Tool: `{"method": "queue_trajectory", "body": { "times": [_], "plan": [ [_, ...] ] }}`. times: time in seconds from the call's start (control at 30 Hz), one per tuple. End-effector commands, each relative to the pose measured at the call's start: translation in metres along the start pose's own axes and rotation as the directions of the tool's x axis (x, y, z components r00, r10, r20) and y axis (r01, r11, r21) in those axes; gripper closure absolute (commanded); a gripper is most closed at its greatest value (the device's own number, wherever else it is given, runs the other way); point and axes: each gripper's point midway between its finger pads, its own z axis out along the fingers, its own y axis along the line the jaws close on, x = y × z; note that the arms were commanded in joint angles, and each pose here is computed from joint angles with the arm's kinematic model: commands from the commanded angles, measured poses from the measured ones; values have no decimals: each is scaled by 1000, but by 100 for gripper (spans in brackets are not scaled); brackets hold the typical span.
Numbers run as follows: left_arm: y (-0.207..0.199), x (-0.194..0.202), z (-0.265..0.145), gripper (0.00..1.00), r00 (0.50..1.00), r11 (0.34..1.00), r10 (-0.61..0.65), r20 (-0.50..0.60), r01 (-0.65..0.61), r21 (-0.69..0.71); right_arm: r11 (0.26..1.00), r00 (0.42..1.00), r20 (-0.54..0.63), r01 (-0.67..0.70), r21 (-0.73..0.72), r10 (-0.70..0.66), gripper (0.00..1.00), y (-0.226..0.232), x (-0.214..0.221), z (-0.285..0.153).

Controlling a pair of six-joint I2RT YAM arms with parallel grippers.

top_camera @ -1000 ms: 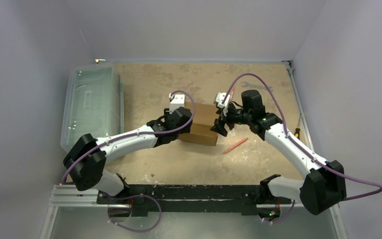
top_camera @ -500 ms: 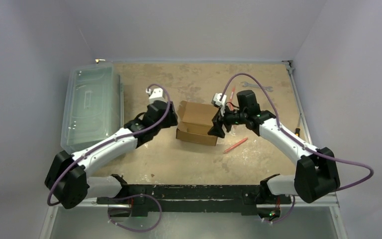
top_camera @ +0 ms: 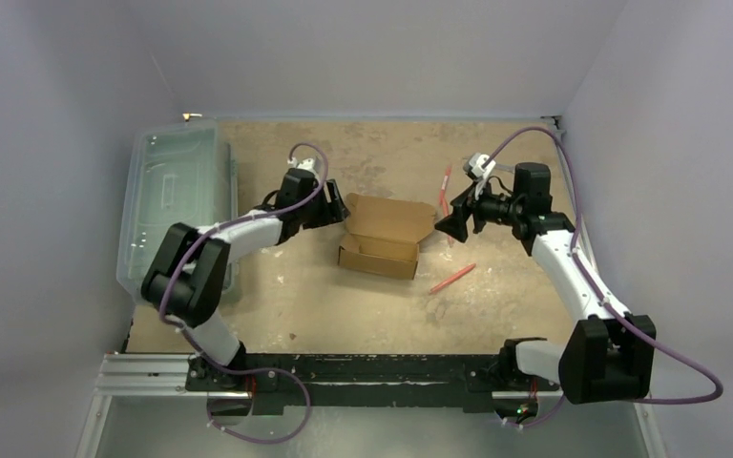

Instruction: Fold the paper box

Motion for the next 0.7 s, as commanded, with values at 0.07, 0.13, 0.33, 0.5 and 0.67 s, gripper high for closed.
{"method": "queue_trajectory", "body": {
  "times": [0.07,0.13,0.33,0.5,0.67],
  "plan": [
    [-17,-15,44,43,998,995,62,-20,-60,84,1000,999,33,2,19,-3,20,-5,-10,-8],
    [-18,-15,56,46,997,994,57,-45,-52,98,1000,1000,31,-2,15,1,20,-5,-9,-7],
    [-19,-14,75,68,996,989,13,-86,0,147,1000,999,33,2,-1,-2,21,-2,-9,-7],
    [-25,-10,71,100,996,977,-28,-86,46,210,1000,1000,24,5,-12,-5,21,-1,-5,-6],
    [-32,-43,31,100,992,974,3,123,-30,223,1000,1000,6,-4,11,4,21,-7,-1,-5]
  ]
}}
